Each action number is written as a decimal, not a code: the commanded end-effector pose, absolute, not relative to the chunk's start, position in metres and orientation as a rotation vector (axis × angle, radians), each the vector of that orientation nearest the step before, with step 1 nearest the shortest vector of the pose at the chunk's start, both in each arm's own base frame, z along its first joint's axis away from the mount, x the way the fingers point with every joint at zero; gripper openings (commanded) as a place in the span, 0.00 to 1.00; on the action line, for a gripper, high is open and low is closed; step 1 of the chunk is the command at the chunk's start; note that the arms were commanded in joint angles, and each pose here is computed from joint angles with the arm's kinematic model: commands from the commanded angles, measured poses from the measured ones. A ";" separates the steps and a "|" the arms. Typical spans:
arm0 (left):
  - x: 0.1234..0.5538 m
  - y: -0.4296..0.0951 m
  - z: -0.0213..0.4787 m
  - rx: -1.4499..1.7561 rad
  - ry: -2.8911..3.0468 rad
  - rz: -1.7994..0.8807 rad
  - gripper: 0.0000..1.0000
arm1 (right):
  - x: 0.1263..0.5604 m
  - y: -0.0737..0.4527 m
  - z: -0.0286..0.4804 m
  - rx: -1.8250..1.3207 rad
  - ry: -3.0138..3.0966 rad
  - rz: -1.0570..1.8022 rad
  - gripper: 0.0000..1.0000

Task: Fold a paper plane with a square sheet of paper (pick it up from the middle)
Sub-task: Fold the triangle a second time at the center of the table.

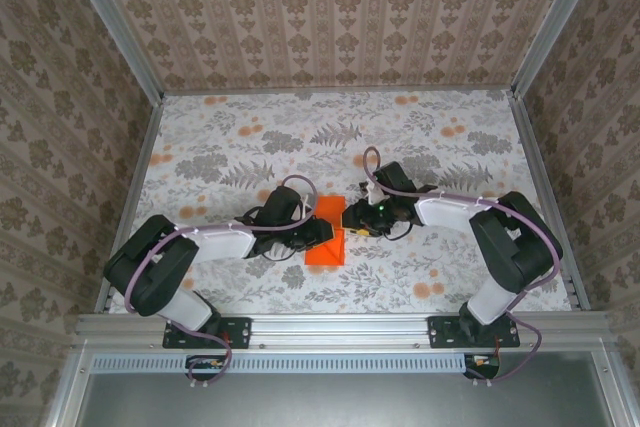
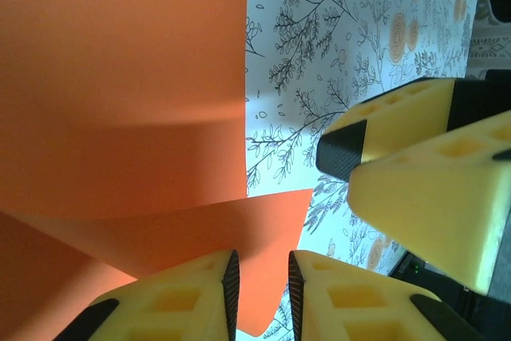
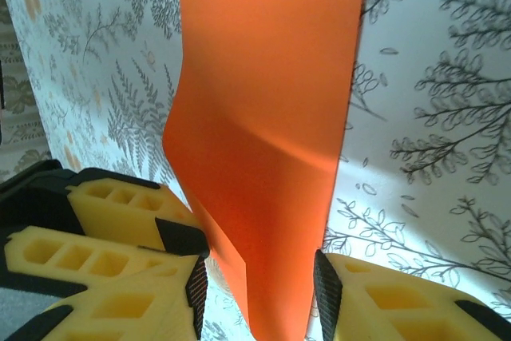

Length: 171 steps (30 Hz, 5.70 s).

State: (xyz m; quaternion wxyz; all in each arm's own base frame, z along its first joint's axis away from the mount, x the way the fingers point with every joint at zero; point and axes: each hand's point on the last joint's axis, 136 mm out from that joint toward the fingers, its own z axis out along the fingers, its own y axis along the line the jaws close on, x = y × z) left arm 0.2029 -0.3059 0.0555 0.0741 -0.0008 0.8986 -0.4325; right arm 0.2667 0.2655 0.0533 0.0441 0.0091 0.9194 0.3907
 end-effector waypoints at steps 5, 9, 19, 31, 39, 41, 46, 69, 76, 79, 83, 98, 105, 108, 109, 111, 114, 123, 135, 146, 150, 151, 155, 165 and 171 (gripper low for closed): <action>0.201 -0.296 0.043 -0.019 2.734 -1.239 0.23 | 0.262 0.284 0.057 -0.057 2.774 1.330 0.41; 0.202 -0.296 0.044 -0.022 2.732 -1.239 0.23 | 0.262 0.285 0.052 -0.053 2.790 1.327 0.38; 0.202 -0.297 0.045 -0.019 2.731 -1.245 0.21 | 0.260 0.294 0.051 -0.078 2.781 1.428 0.26; 0.205 -0.301 0.055 0.002 2.715 -1.274 0.21 | 0.270 0.277 0.029 -0.054 2.863 1.205 0.06; 0.208 -0.304 0.059 0.025 2.706 -1.286 0.21 | 0.275 0.272 0.020 -0.072 2.889 1.121 0.03; 0.210 -0.305 0.059 0.034 2.709 -1.283 0.21 | 0.276 0.272 0.020 -0.086 2.884 1.115 0.03; 0.212 -0.309 0.059 0.049 2.710 -1.289 0.20 | 0.278 0.273 0.021 -0.103 2.881 1.110 0.03; 0.214 -0.315 0.046 0.061 2.750 -1.268 0.19 | 0.282 0.274 0.017 -0.135 2.895 1.089 0.03; 0.214 -0.313 0.042 0.056 2.759 -1.258 0.19 | 0.281 0.274 0.016 -0.132 2.898 1.087 0.03; 0.212 -0.313 0.040 0.057 2.766 -1.256 0.19 | 0.282 0.274 0.015 -0.130 2.901 1.085 0.03; 0.213 -0.314 0.039 0.055 2.768 -1.254 0.19 | 0.281 0.273 0.014 -0.127 2.907 1.078 0.03; 0.212 -0.310 0.030 0.028 2.787 -1.230 0.18 | 0.279 0.272 0.009 -0.120 2.923 1.071 0.03; 0.210 -0.306 0.027 0.016 2.798 -1.213 0.18 | 0.279 0.272 0.008 -0.119 2.927 1.071 0.03; 0.211 -0.308 0.031 0.020 2.786 -1.221 0.18 | 0.278 0.271 0.006 -0.116 2.932 1.067 0.03; 0.212 -0.310 0.036 0.033 2.772 -1.233 0.18 | 0.278 0.272 0.007 -0.118 2.932 1.067 0.03; 0.215 -0.314 0.045 0.050 2.744 -1.250 0.19 | 0.277 0.271 0.006 -0.116 2.937 1.063 0.03; 0.219 -0.315 0.055 0.069 2.726 -1.246 0.19 | 0.277 0.270 0.005 -0.114 2.939 1.060 0.03; 0.216 -0.309 0.037 0.038 2.785 -1.179 0.19 | 0.275 0.270 0.004 -0.116 2.943 1.062 0.03; 0.209 -0.297 0.023 0.010 2.839 -1.103 0.18 | 0.274 0.271 0.002 -0.119 2.951 1.065 0.04; 0.206 -0.294 0.017 0.002 2.861 -1.074 0.18 | 0.272 0.272 -0.001 -0.124 2.959 1.068 0.04; 0.205 -0.291 0.014 -0.008 2.872 -1.055 0.18 | 0.272 0.272 -0.002 -0.123 2.963 1.063 0.04; 0.205 -0.291 0.014 -0.012 2.873 -1.051 0.18 | 0.272 0.272 -0.002 -0.123 2.963 1.064 0.04; 0.203 -0.288 0.010 -0.028 2.884 -1.031 0.18 | 0.272 0.271 -0.003 -0.121 2.967 1.058 0.04; 0.198 -0.283 0.005 -0.037 2.907 -0.989 0.18 | 0.272 0.269 -0.004 -0.117 2.974 1.040 0.04; 0.195 -0.279 0.001 -0.039 2.929 -0.944 0.18 | 0.278 0.266 0.019 -0.111 2.927 1.024 0.19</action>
